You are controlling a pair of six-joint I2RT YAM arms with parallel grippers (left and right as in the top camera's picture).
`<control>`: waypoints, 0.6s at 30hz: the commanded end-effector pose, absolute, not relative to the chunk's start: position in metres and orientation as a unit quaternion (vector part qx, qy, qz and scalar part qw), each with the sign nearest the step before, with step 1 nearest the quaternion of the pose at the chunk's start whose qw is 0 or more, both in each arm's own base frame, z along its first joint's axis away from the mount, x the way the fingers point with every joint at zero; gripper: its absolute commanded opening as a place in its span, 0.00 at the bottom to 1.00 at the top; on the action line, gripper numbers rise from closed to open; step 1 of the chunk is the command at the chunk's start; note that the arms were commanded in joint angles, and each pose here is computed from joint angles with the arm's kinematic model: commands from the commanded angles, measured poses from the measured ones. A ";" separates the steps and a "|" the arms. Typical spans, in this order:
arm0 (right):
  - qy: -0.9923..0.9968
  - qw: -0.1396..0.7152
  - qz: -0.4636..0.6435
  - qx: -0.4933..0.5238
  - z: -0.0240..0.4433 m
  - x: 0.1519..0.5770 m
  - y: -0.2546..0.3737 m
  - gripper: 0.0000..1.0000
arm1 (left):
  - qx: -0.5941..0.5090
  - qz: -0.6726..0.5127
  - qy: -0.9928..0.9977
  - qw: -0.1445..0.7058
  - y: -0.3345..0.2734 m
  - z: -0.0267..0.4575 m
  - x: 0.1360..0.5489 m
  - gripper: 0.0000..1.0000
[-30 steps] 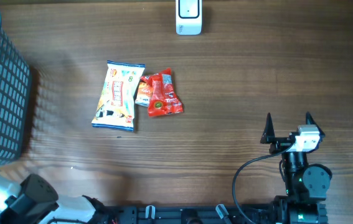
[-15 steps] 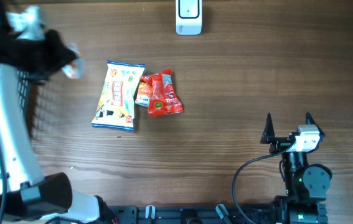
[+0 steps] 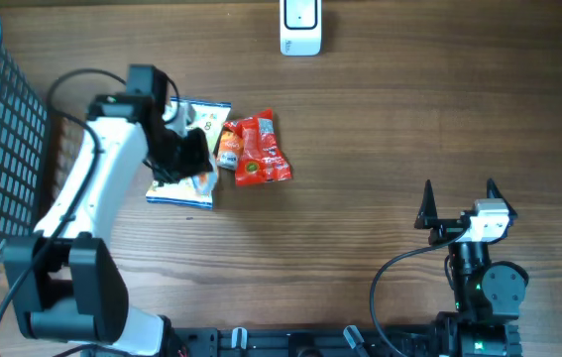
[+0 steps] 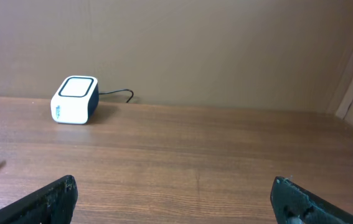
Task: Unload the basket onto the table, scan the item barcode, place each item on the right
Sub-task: 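Lift the orange tissue box out and place it below the red bag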
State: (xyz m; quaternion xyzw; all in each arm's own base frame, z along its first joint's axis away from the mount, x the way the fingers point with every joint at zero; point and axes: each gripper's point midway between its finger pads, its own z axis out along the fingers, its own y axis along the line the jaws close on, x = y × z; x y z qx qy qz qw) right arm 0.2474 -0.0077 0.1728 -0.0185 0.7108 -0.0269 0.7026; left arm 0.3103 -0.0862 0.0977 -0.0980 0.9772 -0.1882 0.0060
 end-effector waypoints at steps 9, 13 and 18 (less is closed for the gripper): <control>0.710 0.704 -0.027 -0.008 0.173 0.247 -0.011 1.00 | -0.087 -0.187 0.978 -0.005 -0.100 0.090 0.299 0.60; 0.710 0.704 -0.027 -0.008 0.173 0.247 -0.011 1.00 | -0.091 -0.190 0.978 0.010 -0.097 0.111 0.310 0.94; 0.710 0.704 -0.027 -0.008 0.173 0.247 -0.011 1.00 | -0.101 -0.195 0.975 0.042 -0.088 0.158 0.328 1.00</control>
